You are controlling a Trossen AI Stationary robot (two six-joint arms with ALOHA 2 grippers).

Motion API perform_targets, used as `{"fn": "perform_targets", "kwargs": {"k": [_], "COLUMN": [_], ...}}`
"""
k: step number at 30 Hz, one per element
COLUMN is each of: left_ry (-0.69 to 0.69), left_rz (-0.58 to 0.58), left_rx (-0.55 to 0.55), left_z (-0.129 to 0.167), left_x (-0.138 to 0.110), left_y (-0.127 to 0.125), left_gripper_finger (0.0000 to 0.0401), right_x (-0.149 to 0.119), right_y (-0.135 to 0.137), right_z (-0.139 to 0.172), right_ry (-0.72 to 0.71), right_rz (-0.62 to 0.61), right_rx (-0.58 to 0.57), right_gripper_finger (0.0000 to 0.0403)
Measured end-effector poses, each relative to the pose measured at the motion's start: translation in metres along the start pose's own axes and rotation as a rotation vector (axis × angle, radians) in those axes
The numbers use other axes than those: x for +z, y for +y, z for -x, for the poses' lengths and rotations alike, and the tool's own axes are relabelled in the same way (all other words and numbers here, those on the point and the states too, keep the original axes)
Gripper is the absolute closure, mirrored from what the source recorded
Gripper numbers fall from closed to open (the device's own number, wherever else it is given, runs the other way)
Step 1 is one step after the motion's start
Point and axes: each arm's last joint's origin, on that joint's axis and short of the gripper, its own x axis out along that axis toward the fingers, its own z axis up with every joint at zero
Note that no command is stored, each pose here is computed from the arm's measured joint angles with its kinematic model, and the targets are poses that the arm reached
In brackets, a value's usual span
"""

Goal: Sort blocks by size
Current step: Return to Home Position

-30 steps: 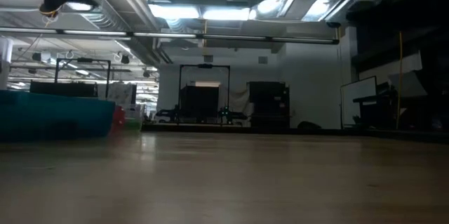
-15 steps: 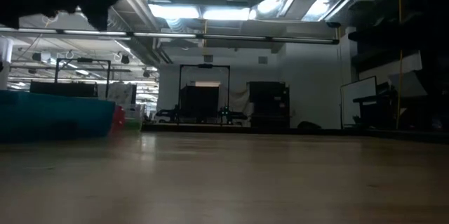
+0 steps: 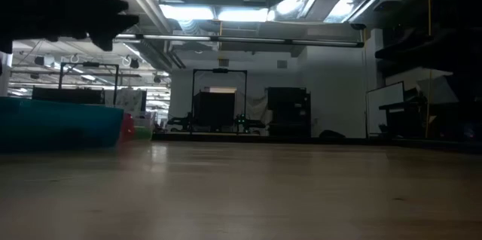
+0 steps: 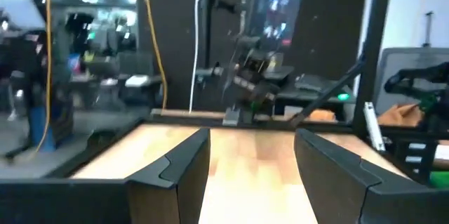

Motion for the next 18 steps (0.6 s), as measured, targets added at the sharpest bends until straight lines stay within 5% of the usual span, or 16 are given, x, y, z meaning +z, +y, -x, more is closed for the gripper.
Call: {"fn": "perform_targets", "kwargs": {"k": [9, 18], "left_ry": [0.114, 0.289], "left_rz": [0.046, 0.072], "left_rx": [0.082, 0.340], "left_z": [0.003, 0.008], "left_x": [-0.011, -0.029], "left_y": [0.002, 0.010], "left_gripper_finger": [0.0210, 0.0210], "right_x": [0.000, -0.002], "right_y": [0.001, 0.001], "right_z": [-0.002, -0.002], "right_ry": [-0.037, -0.011], "right_rz": [0.019, 0.031], "right_rx": [0.012, 0.017], "right_gripper_finger": [0.0123, 0.0123]}}
